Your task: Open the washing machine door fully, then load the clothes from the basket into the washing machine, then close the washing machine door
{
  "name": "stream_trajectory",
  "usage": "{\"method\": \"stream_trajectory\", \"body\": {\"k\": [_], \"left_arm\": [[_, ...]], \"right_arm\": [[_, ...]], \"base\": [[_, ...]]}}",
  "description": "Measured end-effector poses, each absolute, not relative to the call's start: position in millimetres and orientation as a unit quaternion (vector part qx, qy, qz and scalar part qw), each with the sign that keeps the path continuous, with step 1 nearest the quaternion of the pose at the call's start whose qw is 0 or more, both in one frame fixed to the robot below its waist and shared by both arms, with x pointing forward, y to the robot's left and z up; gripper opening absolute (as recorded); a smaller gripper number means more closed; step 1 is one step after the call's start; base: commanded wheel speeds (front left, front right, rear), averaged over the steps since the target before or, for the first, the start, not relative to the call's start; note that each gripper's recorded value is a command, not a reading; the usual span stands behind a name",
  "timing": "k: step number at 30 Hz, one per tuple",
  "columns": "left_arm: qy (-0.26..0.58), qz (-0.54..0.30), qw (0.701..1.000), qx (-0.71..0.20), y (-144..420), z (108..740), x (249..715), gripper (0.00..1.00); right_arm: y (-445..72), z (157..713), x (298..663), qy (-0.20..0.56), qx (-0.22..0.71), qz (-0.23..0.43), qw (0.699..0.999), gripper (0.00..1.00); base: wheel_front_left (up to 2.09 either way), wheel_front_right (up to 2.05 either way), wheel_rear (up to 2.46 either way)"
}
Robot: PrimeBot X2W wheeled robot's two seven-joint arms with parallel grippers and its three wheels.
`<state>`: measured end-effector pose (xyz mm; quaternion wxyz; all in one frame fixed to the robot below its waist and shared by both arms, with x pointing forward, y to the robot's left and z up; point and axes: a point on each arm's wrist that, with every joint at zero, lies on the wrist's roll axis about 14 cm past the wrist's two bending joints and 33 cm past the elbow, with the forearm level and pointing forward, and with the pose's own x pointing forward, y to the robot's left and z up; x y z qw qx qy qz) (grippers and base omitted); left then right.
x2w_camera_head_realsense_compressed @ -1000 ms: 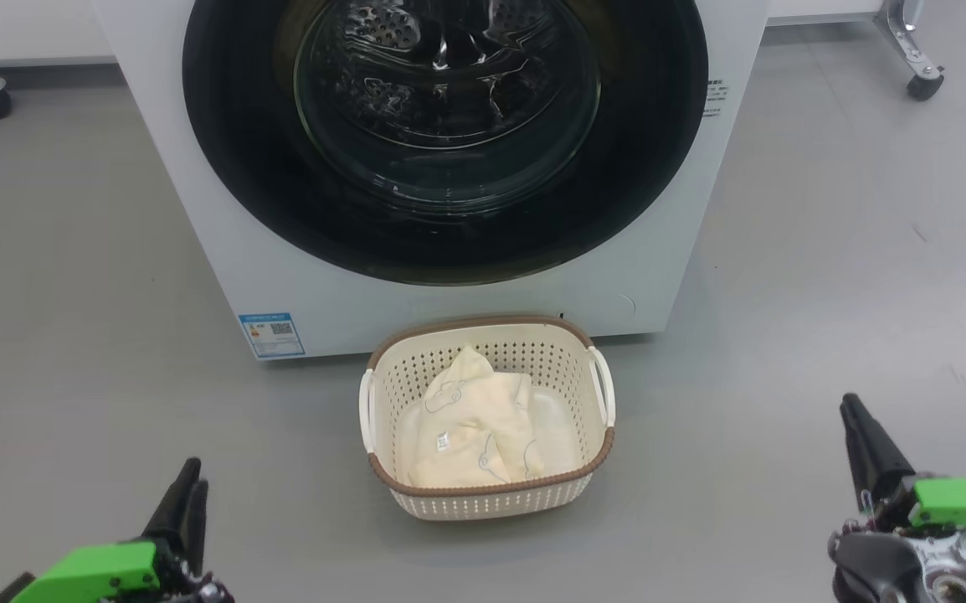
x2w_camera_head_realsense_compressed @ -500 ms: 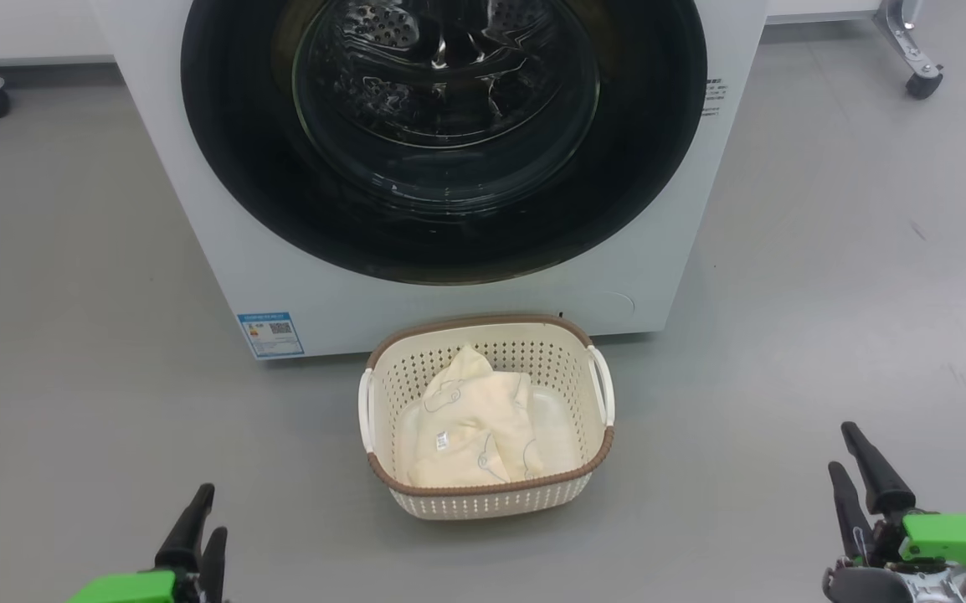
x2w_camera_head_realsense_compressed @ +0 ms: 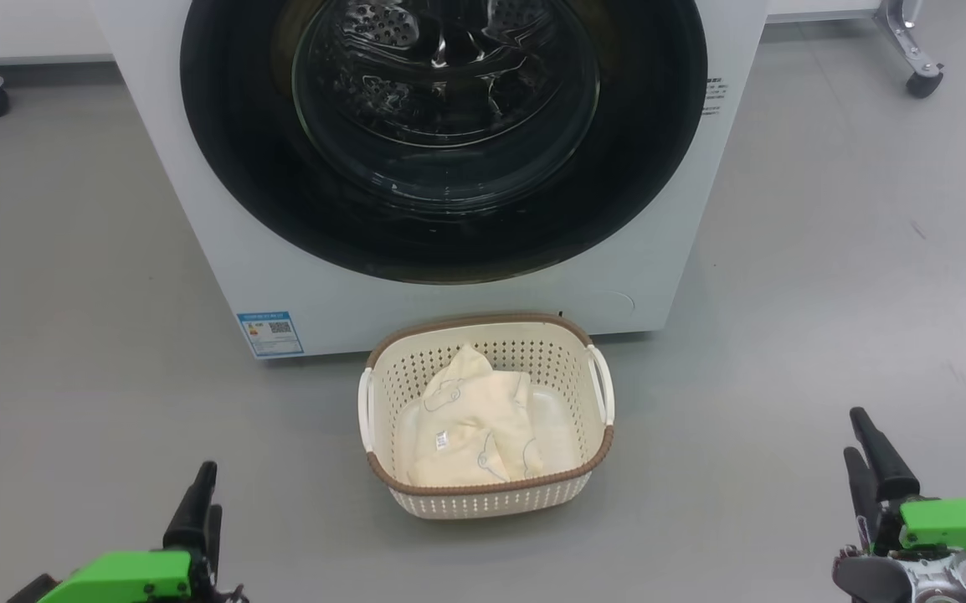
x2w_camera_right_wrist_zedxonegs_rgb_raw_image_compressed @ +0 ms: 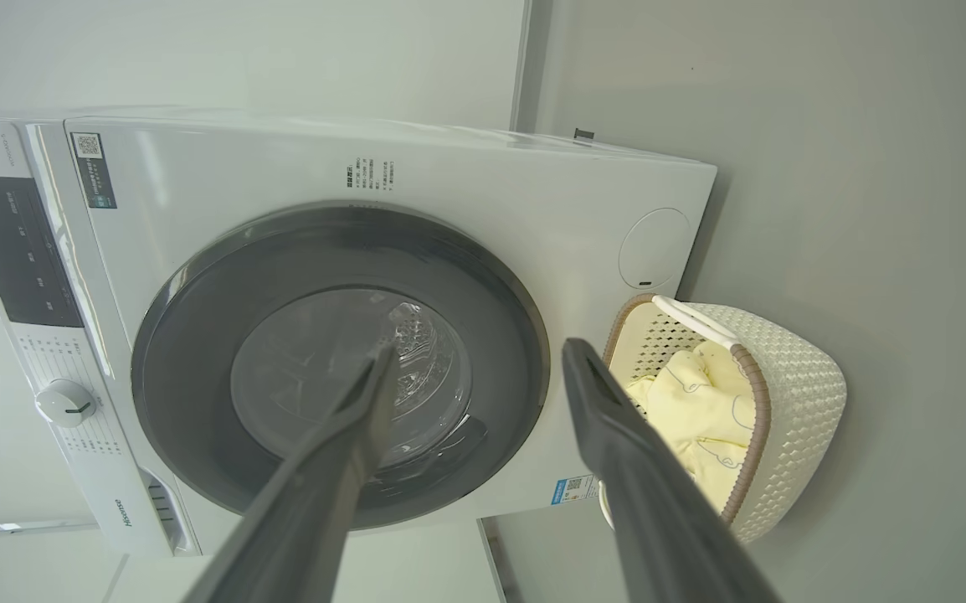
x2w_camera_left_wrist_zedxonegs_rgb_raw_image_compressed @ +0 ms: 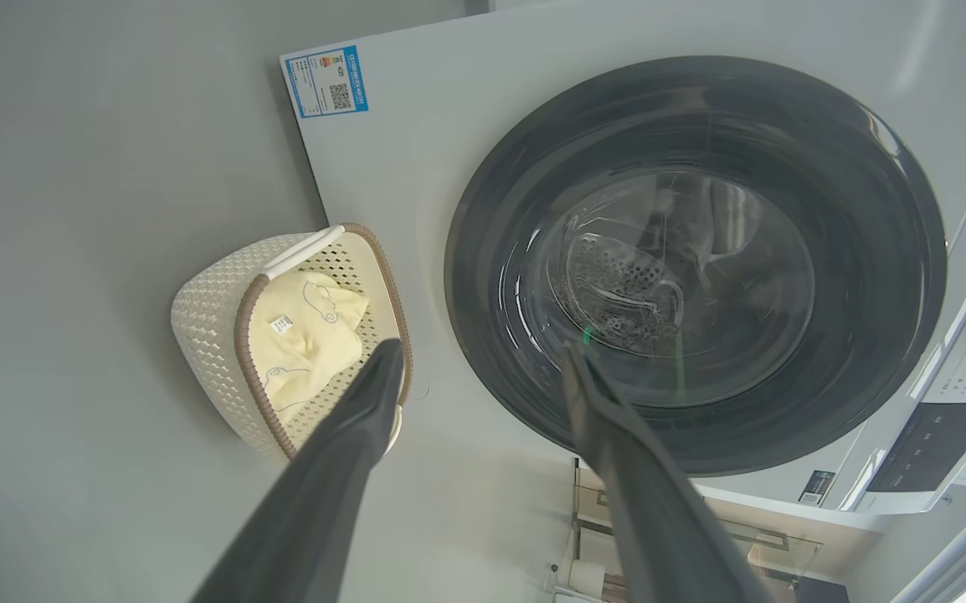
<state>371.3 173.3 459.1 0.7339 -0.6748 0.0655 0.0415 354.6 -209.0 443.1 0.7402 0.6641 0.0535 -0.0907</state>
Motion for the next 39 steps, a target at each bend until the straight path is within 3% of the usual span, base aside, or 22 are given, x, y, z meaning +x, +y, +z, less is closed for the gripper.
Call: {"method": "stream_trajectory", "body": {"k": [21, 39], "left_arm": [[0.052, 0.009, 0.865, -0.499, 169.1, 477.7, 380.4, 1.00], [0.042, -0.021, 0.923, -0.381, 155.5, 485.8, 380.8, 1.00]], "right_arm": [[-217.0, 451.8, 362.1, 0.058, 0.474, -0.078, 0.875, 1.00], [-205.0, 464.2, 367.5, 0.053, 0.347, -0.044, 0.935, 1.00]], "base": [[0.00, 0.00, 0.00], [0.00, 0.00, 0.00]]}}
